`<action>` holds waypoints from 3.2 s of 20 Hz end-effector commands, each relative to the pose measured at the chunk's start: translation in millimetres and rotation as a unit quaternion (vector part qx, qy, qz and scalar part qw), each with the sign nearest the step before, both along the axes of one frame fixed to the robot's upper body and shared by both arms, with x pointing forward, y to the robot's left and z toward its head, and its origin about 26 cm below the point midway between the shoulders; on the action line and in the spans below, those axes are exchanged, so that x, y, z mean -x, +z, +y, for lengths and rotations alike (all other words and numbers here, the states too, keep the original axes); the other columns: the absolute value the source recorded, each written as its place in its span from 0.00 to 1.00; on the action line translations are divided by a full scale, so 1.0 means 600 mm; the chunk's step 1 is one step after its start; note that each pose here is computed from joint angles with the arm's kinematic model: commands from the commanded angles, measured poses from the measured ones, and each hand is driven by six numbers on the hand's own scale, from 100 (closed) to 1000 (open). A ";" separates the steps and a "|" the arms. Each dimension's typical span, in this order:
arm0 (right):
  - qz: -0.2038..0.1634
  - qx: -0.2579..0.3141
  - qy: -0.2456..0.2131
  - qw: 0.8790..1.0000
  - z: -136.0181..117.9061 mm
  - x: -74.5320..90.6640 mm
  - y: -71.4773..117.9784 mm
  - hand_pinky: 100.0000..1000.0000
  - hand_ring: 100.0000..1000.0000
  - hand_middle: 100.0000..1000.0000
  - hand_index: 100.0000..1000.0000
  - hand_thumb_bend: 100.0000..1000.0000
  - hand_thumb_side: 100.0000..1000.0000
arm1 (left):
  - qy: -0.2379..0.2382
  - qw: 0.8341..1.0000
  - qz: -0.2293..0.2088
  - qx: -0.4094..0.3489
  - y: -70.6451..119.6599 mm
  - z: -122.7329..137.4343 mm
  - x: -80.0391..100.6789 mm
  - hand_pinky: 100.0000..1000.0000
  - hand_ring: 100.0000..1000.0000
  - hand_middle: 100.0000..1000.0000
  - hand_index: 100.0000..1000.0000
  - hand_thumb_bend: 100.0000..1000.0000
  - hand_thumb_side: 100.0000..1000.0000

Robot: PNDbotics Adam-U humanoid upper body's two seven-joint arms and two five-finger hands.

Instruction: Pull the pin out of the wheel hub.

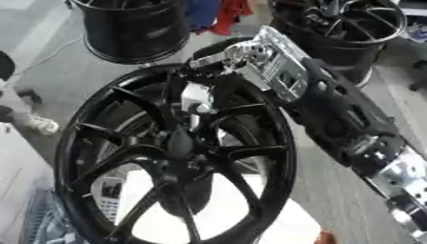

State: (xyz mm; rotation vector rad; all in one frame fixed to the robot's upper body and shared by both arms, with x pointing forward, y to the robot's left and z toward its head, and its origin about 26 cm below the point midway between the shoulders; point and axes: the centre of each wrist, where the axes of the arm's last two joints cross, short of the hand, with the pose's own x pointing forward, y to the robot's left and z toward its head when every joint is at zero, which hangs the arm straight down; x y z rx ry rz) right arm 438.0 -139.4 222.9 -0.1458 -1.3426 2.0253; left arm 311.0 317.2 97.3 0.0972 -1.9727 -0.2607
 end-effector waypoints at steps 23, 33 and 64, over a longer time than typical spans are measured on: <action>-0.084 -0.057 -0.003 0.995 -0.004 0.015 0.077 0.32 0.38 0.45 0.56 0.00 0.00 | -0.007 1.000 -0.015 -0.007 0.017 0.000 -0.001 0.57 0.58 0.66 0.79 0.00 0.64; -0.167 -0.136 -0.027 0.976 -0.027 0.033 0.186 0.30 0.37 0.44 0.55 0.00 0.00 | -0.004 1.000 -0.009 -0.011 0.014 0.005 0.001 0.57 0.58 0.66 0.79 0.00 0.64; -0.318 -0.351 -0.637 0.608 -0.483 0.193 -0.153 0.79 0.80 0.83 0.89 0.25 0.26 | 0.017 1.000 -0.015 -0.003 0.016 0.010 0.002 0.58 0.58 0.66 0.79 0.00 0.64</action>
